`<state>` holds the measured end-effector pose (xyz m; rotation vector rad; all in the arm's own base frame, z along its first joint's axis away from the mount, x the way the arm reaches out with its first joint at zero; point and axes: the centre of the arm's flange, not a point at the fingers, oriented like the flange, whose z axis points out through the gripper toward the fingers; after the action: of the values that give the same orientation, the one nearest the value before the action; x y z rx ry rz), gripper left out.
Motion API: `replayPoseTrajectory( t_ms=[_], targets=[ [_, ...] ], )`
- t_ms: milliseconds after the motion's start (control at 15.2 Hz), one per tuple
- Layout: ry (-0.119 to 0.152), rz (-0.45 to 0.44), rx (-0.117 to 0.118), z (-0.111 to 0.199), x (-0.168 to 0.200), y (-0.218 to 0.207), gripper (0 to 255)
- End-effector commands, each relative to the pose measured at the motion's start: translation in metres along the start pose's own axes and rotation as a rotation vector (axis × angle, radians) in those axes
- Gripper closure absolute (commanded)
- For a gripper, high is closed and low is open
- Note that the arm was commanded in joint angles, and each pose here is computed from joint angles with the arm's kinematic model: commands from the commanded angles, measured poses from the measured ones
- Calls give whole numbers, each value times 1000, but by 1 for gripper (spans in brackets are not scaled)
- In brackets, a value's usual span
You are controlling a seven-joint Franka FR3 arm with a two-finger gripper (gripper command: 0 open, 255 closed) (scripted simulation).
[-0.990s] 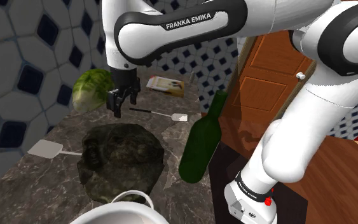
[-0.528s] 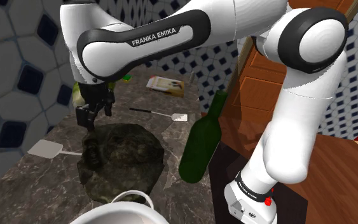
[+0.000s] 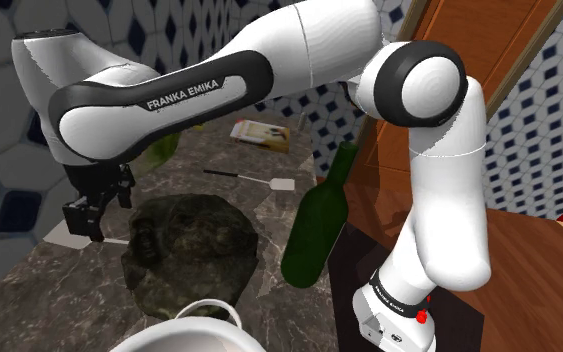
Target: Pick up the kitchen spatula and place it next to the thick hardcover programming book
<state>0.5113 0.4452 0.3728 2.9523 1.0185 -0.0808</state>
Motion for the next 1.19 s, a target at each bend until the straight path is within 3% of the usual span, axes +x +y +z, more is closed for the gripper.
replayPoseTrajectory(
  t_ms=[0, 462, 924, 990, 1122],
  targets=[
    [-1, -16, 0, 8, 8, -10, 0],
    [-1, -16, 0, 43, 8, -10, 0],
    [-1, -16, 0, 43, 8, -10, 0],
    [-1, -16, 0, 43, 8, -10, 255],
    [-1, -16, 0, 43, 8, -10, 255]
  ],
)
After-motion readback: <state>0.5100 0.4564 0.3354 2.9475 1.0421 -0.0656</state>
